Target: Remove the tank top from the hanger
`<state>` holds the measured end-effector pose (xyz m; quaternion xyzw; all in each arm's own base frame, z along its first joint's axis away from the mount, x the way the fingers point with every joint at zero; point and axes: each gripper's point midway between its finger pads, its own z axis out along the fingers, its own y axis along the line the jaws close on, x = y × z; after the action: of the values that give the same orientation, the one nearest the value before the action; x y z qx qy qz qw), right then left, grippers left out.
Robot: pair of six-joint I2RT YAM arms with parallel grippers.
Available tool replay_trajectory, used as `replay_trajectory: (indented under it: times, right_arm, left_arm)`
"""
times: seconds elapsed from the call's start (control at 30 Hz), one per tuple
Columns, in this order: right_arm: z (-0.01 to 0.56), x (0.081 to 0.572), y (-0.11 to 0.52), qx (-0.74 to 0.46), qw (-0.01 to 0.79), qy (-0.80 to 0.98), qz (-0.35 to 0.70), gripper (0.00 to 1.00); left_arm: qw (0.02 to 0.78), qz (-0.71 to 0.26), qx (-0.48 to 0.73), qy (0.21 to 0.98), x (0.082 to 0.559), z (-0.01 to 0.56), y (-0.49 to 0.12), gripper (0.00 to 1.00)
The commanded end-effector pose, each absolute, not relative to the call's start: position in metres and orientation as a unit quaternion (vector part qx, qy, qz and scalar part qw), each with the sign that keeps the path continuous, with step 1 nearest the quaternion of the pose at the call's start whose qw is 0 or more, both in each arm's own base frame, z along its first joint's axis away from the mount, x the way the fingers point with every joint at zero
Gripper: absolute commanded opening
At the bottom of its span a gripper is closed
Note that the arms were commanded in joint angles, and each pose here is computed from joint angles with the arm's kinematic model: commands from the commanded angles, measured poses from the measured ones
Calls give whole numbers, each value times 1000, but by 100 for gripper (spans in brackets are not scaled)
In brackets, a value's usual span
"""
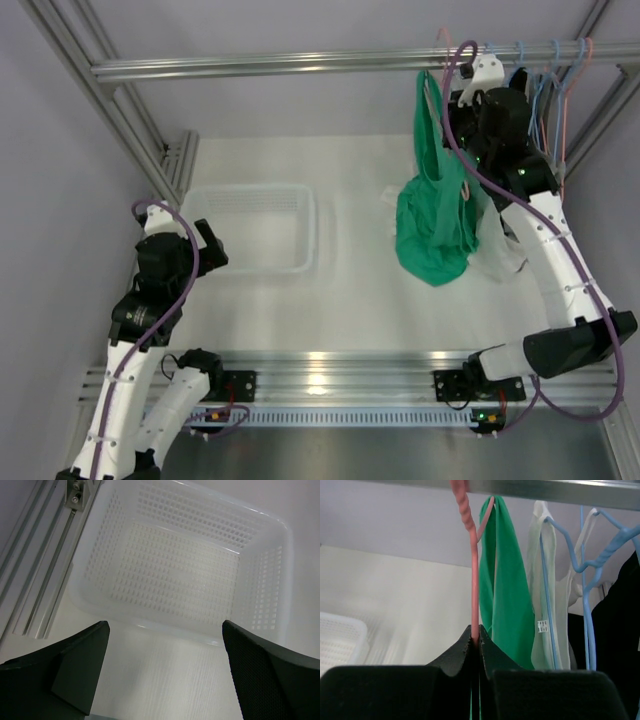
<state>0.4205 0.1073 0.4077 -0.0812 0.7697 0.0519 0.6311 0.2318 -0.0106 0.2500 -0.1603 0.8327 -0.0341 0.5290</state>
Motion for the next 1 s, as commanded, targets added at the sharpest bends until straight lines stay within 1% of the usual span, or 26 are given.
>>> replay_trajectory:
  times: [0.0, 0.17, 0.37, 0.4, 0.57, 0.6, 0.63, 0.7, 0.73, 0.77, 0.8, 0.83, 0.9, 0.93, 0.97]
  right_arm:
    - [491, 409, 107, -51, 738, 666, 98, 0]
    - [499, 396, 110, -58, 749, 649, 118, 0]
    - [481, 382, 116, -73, 738, 656, 141, 0]
    - [471, 381, 119, -73, 730, 663, 148, 0]
    - [460, 352, 132, -102, 717, 661, 196, 0]
    - [450, 348, 135, -109, 708, 667, 204, 0]
    - [455, 335, 138, -120, 711, 658, 219, 0]
    - [447, 324, 142, -122, 702, 660, 240, 0]
    - [453, 308, 146, -136, 704, 647, 258, 0]
    - [451, 302, 148, -136, 701, 647, 268, 0]
    - [441, 296, 151, -139, 692, 651, 278, 0]
    - [448, 281, 152, -146, 698, 639, 290, 0]
    - [444, 263, 155, -150, 693, 633, 311, 0]
    - [443, 254, 158, -159, 688, 630, 323, 0]
    - [441, 247, 159, -157, 682, 630, 336, 0]
  left_arm:
    - [552, -46, -160, 817, 240, 261, -14, 99]
    - [554, -46, -160, 816, 238, 262, -13, 99]
    - [555, -46, -159, 815, 238, 262, -13, 99]
    - [554, -47, -159, 816, 239, 262, -14, 99]
    - [549, -53, -148, 821, 241, 260, -18, 99]
    - [550, -79, -129, 821, 242, 264, -29, 99]
    - [550, -96, -113, 822, 243, 267, -37, 99]
    - [549, -136, -84, 820, 248, 276, -55, 99]
    - [550, -188, -50, 812, 246, 293, -76, 99]
    - [542, -213, -37, 812, 251, 299, -88, 99]
    - [551, -241, -20, 798, 254, 315, -99, 99]
    - [554, -291, 19, 780, 249, 341, -120, 99]
    - [542, -337, 43, 769, 255, 360, -146, 99]
    - [545, -374, 81, 746, 248, 379, -173, 99]
    - [547, -389, 97, 735, 252, 393, -192, 99]
